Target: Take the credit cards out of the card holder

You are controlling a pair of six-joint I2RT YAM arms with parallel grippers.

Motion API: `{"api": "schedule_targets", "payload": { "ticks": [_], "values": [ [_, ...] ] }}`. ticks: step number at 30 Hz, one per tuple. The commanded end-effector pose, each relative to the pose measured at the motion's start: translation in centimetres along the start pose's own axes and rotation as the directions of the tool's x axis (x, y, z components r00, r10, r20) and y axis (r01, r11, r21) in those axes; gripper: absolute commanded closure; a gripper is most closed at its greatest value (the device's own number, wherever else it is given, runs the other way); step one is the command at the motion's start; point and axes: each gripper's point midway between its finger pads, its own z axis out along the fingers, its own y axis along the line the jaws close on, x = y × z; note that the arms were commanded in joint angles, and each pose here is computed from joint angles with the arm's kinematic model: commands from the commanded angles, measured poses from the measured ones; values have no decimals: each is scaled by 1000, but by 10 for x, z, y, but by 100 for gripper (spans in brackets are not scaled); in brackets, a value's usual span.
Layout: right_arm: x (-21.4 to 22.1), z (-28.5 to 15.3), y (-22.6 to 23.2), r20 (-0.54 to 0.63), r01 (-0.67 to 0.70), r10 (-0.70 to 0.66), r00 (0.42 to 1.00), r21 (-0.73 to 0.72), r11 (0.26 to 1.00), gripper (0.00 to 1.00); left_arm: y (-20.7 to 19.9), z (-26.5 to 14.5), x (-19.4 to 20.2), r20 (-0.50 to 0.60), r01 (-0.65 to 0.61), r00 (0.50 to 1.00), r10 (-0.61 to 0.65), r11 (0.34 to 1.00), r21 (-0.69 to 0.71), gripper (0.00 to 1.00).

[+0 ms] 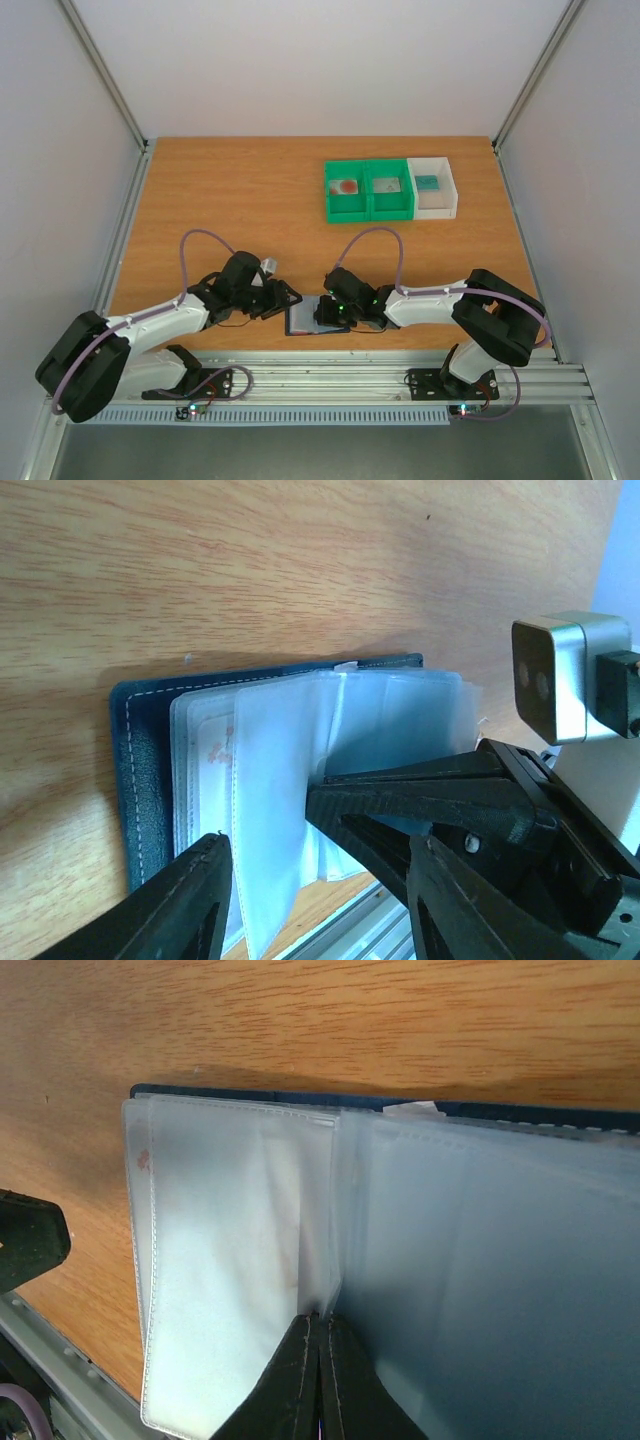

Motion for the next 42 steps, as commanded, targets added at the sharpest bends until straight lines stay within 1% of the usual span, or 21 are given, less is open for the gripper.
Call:
{"api": "schedule_targets", "payload": {
  "ticks": [1, 11, 20, 26, 27, 33, 38, 42],
  "values": [
    [13, 6, -38, -14, -25, 27, 1000, 129, 991, 99, -6, 1, -4, 10, -18, 1000, 18, 999, 31, 50],
    [12, 5, -38, -13, -23, 25, 1000, 129, 991, 99, -11, 15, -4, -23, -24, 999, 26, 996, 86, 48],
    [12, 5, -38, -10, -23, 25, 1000, 129, 991, 99, 3, 25, -1, -47, 21, 999, -18, 999, 47, 49],
    [13, 5, -40, -9, -25, 27, 1000, 132, 991, 99, 6, 29, 2, -57, 52, 997, -49, 998, 46, 49],
    [10, 5, -35, 2, -22, 22, 1000, 115, 993, 99, 7, 30, 3, -62, 56, 997, -53, 997, 43, 49],
    [9, 5, -35, 9, -24, 23, 1000, 108, 994, 99, -7, 33, 8, -92, 82, 993, -74, 992, 96, 49],
    [8, 4, -34, 15, -21, 20, 1000, 107, 994, 99, -9, 27, 7, -73, 75, 995, -70, 994, 77, 49],
    [9, 4, -37, 14, -27, 25, 1000, 112, 993, 99, -5, 18, 6, -44, 56, 998, -54, 998, 39, 45]
  ]
}}
